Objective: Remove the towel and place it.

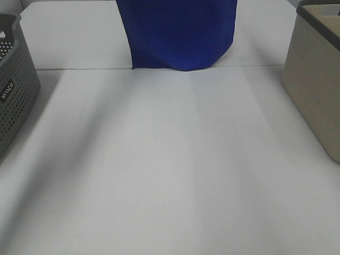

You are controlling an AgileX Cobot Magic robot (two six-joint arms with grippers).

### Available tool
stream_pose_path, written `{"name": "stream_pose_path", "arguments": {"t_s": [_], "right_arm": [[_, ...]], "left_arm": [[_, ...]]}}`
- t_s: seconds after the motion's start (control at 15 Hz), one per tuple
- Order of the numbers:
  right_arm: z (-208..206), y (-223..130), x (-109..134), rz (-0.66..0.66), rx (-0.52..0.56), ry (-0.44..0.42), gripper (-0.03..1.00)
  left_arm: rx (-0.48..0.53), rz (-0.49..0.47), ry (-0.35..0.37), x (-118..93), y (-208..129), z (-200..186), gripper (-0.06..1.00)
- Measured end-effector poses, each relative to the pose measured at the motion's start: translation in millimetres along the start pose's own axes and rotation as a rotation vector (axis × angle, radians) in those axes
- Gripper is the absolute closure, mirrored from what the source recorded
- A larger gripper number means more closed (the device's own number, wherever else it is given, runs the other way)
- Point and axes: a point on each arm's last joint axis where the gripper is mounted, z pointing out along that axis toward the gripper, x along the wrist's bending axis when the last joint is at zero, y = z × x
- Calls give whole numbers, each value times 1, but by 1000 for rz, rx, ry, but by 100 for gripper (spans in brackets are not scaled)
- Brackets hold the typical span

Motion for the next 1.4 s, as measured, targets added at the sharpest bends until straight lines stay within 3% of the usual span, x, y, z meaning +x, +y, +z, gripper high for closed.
{"name": "stream_pose_path", "arguments": {"t_s": [0.4, 0.93, 1.07, 1.2, 1.33, 1.4], "right_arm": [[1, -11, 1, 76, 33, 1, 95], [0, -37, 7, 194, 201, 0, 95], [-2, -48, 8, 228, 312, -10, 95], [-7, -60, 9, 275, 464, -24, 95], [-20, -70, 13, 353, 708, -6, 95], [-26, -71, 16, 359, 800, 43, 95]], "left_arm": [[17, 18, -25, -3, -3, 0, 94], [100, 39, -110, -16, -19, -2, 94], [123, 40, -132, -19, -23, -3, 94], [189, 38, -200, -23, -26, -5, 94], [358, -4, -363, -33, -33, -12, 94], [445, -38, -429, -36, -36, -17, 94]]}}
